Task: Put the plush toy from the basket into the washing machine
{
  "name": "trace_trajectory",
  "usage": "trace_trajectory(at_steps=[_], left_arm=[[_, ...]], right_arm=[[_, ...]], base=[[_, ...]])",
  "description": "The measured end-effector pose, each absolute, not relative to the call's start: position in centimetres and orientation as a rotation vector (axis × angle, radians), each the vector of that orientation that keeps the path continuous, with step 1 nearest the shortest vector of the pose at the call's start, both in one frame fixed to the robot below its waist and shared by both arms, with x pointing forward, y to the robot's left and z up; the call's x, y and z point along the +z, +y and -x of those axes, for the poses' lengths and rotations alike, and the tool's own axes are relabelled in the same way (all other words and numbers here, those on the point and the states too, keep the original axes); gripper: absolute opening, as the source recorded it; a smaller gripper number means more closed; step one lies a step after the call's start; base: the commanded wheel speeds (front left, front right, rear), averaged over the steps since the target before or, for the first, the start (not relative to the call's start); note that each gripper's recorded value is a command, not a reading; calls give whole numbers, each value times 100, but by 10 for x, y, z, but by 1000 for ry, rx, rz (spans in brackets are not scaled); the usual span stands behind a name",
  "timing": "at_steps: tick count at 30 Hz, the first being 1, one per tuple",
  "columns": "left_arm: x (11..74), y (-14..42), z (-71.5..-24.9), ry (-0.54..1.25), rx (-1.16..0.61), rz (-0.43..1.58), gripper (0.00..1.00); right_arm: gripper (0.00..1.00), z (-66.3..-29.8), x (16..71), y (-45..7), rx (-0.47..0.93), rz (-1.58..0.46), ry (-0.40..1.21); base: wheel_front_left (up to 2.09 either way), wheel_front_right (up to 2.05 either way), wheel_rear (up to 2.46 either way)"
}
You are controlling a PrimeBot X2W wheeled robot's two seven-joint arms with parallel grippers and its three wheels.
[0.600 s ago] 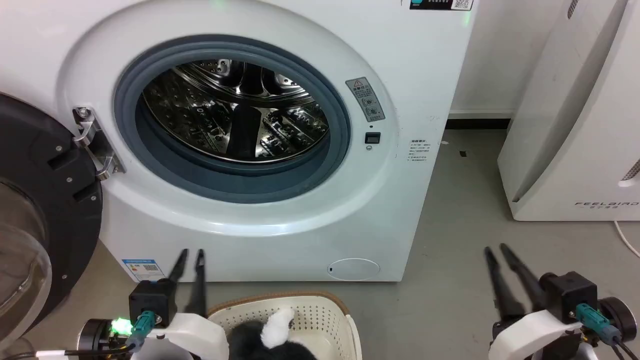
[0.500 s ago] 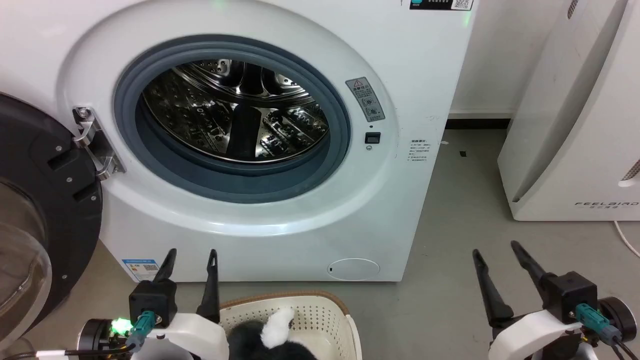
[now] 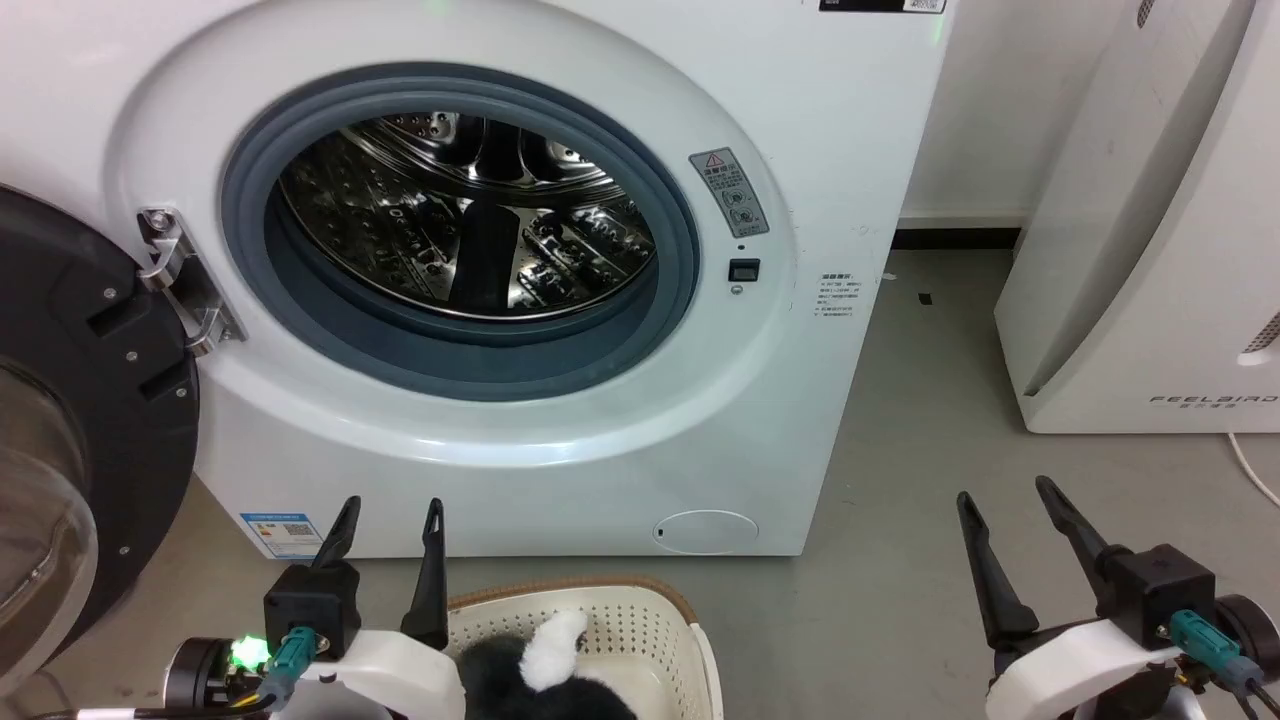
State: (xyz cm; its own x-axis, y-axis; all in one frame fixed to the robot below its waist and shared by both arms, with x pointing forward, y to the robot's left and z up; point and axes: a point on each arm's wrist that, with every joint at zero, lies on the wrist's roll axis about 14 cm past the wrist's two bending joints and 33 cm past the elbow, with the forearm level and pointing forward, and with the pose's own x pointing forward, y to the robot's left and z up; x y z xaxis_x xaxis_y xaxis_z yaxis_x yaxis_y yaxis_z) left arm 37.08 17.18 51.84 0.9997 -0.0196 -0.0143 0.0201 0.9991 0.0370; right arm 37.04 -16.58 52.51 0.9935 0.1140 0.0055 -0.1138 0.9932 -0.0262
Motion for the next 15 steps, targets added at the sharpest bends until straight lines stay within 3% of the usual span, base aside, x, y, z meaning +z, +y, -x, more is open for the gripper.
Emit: trace_trajectory(at_steps=[15], left_arm=[[489, 163, -379, 86, -49, -20, 100]], right_arm=[[100, -379, 524, -172, 97, 7, -23]], base=[[0, 0, 0]])
